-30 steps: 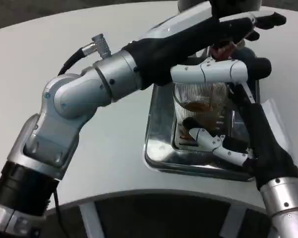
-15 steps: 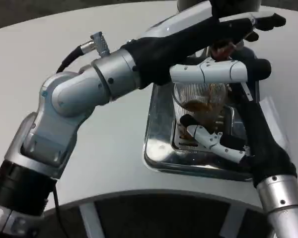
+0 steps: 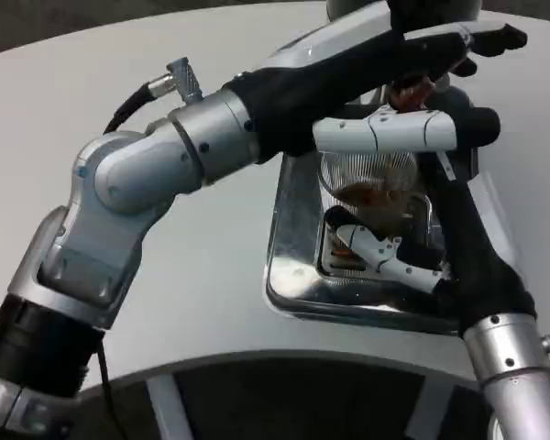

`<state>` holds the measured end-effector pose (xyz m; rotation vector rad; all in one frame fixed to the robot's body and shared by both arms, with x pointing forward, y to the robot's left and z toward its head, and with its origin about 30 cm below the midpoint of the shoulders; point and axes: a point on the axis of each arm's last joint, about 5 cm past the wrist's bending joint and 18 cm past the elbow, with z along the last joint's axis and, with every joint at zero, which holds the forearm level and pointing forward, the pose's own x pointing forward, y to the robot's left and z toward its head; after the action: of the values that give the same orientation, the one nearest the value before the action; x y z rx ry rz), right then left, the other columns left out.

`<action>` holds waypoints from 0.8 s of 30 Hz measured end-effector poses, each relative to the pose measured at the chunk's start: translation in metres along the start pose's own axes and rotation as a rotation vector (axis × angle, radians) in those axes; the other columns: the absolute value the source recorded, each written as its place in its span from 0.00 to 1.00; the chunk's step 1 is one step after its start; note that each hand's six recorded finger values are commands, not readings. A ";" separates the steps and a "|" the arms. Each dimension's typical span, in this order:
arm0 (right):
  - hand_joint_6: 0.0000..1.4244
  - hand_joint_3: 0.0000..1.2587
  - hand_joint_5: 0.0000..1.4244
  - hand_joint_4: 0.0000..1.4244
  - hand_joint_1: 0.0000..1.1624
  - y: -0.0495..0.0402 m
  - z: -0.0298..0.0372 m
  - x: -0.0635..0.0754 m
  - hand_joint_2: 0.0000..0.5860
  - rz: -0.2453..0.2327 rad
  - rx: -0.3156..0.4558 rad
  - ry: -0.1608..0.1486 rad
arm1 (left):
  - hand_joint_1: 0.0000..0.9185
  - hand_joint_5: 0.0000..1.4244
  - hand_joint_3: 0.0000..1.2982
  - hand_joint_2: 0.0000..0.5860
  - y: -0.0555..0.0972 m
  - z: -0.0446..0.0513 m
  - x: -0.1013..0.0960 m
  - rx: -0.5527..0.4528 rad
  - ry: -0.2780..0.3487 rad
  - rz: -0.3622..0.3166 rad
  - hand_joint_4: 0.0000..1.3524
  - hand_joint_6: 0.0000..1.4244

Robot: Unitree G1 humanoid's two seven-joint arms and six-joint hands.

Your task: Grasp the cup under the faucet to collect the drink, then remove the cup.

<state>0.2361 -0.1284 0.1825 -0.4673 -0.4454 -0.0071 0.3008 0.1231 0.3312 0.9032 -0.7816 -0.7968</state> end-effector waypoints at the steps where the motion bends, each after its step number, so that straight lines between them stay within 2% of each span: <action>1: 0.09 0.01 0.10 0.05 0.63 0.0006 -0.0014 0.000 0.40 0.001 -0.001 0.007 | 0.00 0.11 0.11 0.12 0.000 -0.0003 0.000 0.000 0.000 -0.001 0.06 0.13; 10: 0.09 0.01 0.10 0.05 0.63 0.0023 -0.0040 0.002 0.40 -0.007 0.002 0.025 | 0.00 0.11 0.11 0.12 0.000 -0.0014 0.000 0.000 -0.002 -0.002 0.06 0.13; 24: 0.09 0.01 0.10 0.05 0.63 0.0081 -0.0041 0.009 0.40 -0.013 0.017 0.041 | 0.00 0.11 0.11 0.12 0.000 -0.0016 0.001 -0.001 -0.003 -0.004 0.06 0.13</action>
<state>0.2465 -0.1221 0.1793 -0.4469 -0.4082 -0.0251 0.3024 0.1232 0.3308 0.9033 -0.7826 -0.8019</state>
